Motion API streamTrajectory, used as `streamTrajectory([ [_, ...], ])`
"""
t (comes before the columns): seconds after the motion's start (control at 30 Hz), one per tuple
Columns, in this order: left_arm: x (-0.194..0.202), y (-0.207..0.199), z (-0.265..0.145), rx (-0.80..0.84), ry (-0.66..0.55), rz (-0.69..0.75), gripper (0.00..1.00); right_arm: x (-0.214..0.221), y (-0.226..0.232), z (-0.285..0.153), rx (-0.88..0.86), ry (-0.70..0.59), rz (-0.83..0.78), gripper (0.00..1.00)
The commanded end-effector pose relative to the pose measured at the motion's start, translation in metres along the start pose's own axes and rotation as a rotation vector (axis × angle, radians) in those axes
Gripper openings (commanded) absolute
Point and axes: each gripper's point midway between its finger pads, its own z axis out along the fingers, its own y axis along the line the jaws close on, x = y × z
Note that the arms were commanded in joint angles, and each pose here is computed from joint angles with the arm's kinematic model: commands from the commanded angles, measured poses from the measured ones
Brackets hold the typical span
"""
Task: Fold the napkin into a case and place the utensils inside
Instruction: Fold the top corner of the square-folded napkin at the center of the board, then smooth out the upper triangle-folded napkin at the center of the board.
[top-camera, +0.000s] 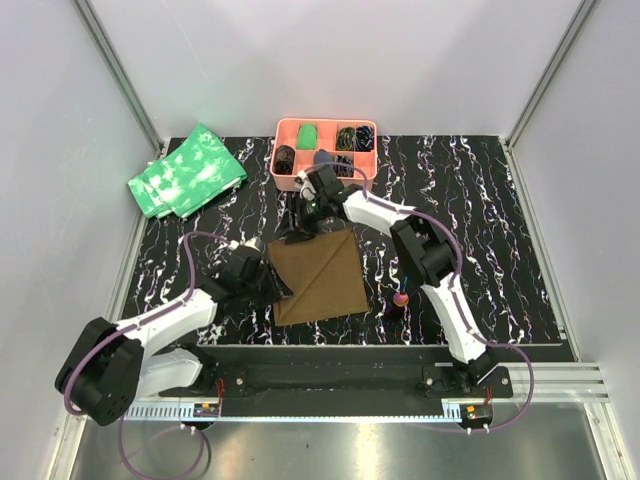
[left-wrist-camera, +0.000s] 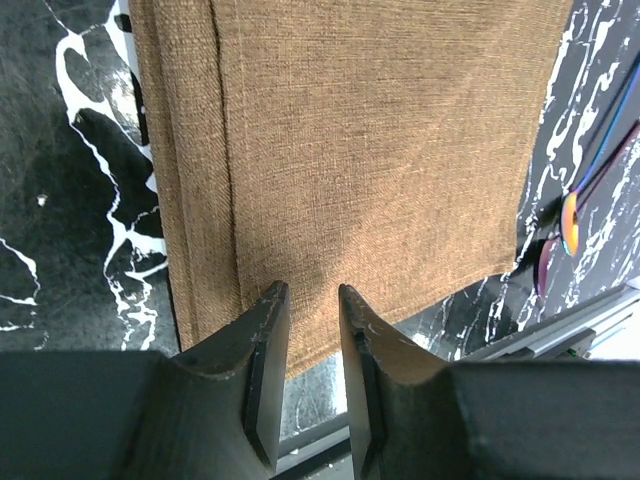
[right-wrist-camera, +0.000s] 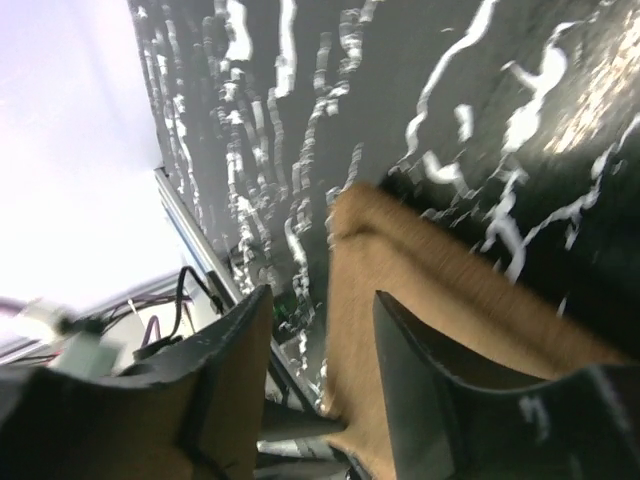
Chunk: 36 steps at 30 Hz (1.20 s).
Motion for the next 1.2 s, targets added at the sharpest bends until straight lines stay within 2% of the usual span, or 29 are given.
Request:
streamTrajectory([
  [0.0, -0.006, -0.001, 0.005, 0.023, -0.031, 0.031, 0.29, -0.016, 0.051, -0.067, -0.030, -0.106, -0.114, 0.57],
  [0.03, -0.005, -0.001, 0.005, 0.030, -0.028, 0.027, 0.29, -0.012, 0.035, -0.073, -0.006, -0.108, -0.102, 0.57],
  [0.17, 0.006, 0.012, 0.008, 0.012, -0.007, 0.016, 0.28, -0.001, 0.021, -0.097, -0.011, -0.135, -0.114, 0.54],
  [0.27, 0.010, 0.017, 0.009, 0.003, 0.003, 0.016, 0.28, 0.001, -0.004, -0.108, -0.039, -0.159, -0.076, 0.43],
  [0.3, 0.010, 0.018, 0.010, -0.002, 0.005, 0.013, 0.28, -0.002, -0.006, -0.109, -0.072, -0.177, -0.082, 0.35],
  [0.33, 0.010, 0.018, 0.010, -0.002, 0.005, 0.009, 0.28, 0.003, -0.026, -0.106, -0.064, -0.163, -0.045, 0.30],
  [0.43, 0.010, 0.018, 0.012, -0.003, 0.008, 0.009, 0.28, -0.005, -0.057, -0.107, -0.077, -0.173, -0.018, 0.22],
  [0.53, 0.010, 0.019, 0.013, -0.011, 0.013, 0.009, 0.28, -0.013, -0.090, -0.106, -0.054, -0.194, 0.012, 0.17],
  [0.7, 0.014, 0.026, 0.013, -0.035, 0.015, 0.001, 0.27, -0.024, -0.126, -0.119, 0.004, -0.249, 0.034, 0.16],
  [0.87, 0.017, 0.030, 0.013, -0.040, 0.020, -0.001, 0.25, -0.035, -0.137, -0.137, 0.075, -0.300, 0.018, 0.19],
  [1.0, 0.015, 0.019, 0.008, -0.007, 0.033, 0.014, 0.25, -0.043, -0.123, -0.156, 0.112, -0.326, -0.016, 0.23],
  [1.17, -0.004, -0.020, -0.008, 0.090, 0.001, 0.034, 0.28, -0.043, -0.102, -0.175, 0.117, -0.357, -0.042, 0.30],
])
